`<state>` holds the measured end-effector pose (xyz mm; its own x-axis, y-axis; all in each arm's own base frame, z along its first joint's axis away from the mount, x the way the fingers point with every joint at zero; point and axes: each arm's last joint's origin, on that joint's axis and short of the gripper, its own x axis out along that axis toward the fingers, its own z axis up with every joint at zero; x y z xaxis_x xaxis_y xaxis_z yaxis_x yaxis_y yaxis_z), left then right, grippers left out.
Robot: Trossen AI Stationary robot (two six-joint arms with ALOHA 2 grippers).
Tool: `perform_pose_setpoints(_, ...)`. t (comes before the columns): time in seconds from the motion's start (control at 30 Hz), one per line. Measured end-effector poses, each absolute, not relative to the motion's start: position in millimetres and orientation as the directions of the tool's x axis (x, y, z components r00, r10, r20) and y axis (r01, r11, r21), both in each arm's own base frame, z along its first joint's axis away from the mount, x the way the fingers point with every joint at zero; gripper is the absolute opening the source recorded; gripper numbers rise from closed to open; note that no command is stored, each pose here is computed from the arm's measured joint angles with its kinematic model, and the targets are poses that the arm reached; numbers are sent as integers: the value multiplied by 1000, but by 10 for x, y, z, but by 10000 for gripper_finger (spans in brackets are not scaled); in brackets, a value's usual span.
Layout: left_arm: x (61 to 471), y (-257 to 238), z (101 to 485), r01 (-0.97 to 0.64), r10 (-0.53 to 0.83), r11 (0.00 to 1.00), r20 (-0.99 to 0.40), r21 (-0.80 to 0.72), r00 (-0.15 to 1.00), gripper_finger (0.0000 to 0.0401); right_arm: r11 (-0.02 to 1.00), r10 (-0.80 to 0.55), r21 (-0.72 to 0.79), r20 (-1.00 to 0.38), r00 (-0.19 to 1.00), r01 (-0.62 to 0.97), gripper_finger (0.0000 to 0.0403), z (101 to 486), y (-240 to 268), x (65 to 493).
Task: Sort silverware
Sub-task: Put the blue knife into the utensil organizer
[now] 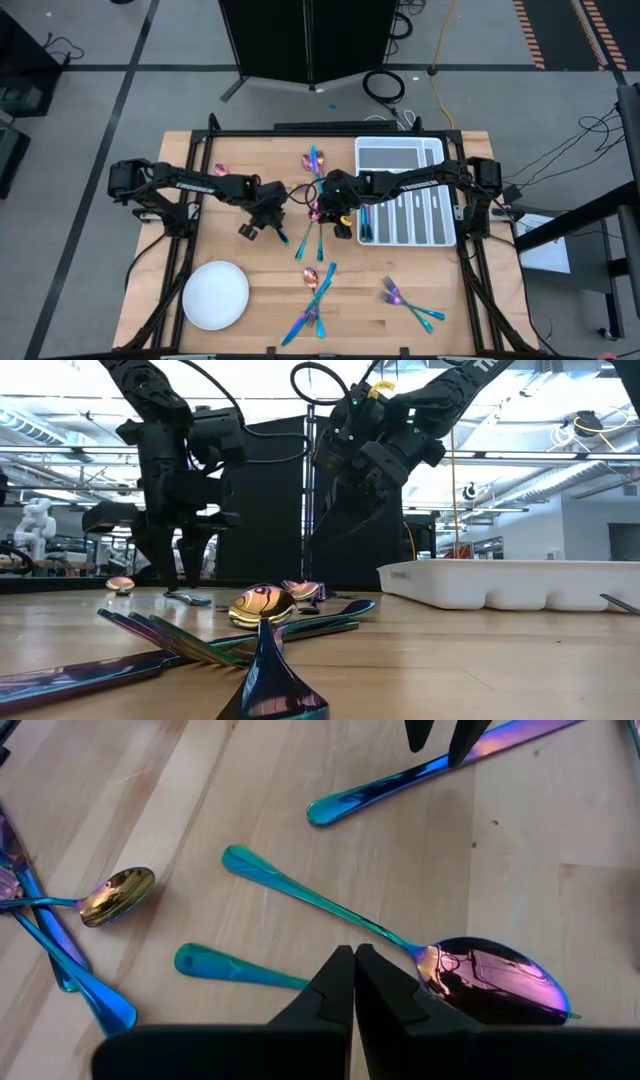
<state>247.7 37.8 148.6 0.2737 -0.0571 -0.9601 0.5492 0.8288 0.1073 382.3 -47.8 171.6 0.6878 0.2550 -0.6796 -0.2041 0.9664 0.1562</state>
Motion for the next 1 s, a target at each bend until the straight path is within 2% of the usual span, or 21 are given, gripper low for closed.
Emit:
perform_pose_setpoints(0.3,2523,386,1334,553,-65,830,-973,71,223,129,966,255,160,-681,686,-201,0,1714,-478,3821)
perform_pose_setpoints(0.6,2508,388,1374,543,-44,834,-971,94,236,126,966,256,160,-682,685,-201,0,1713,-478,3820)
perform_pose_setpoints(1.0,2485,384,1371,545,-43,834,-976,82,213,32,966,256,161,-683,684,-201,0,1712,-478,3819)
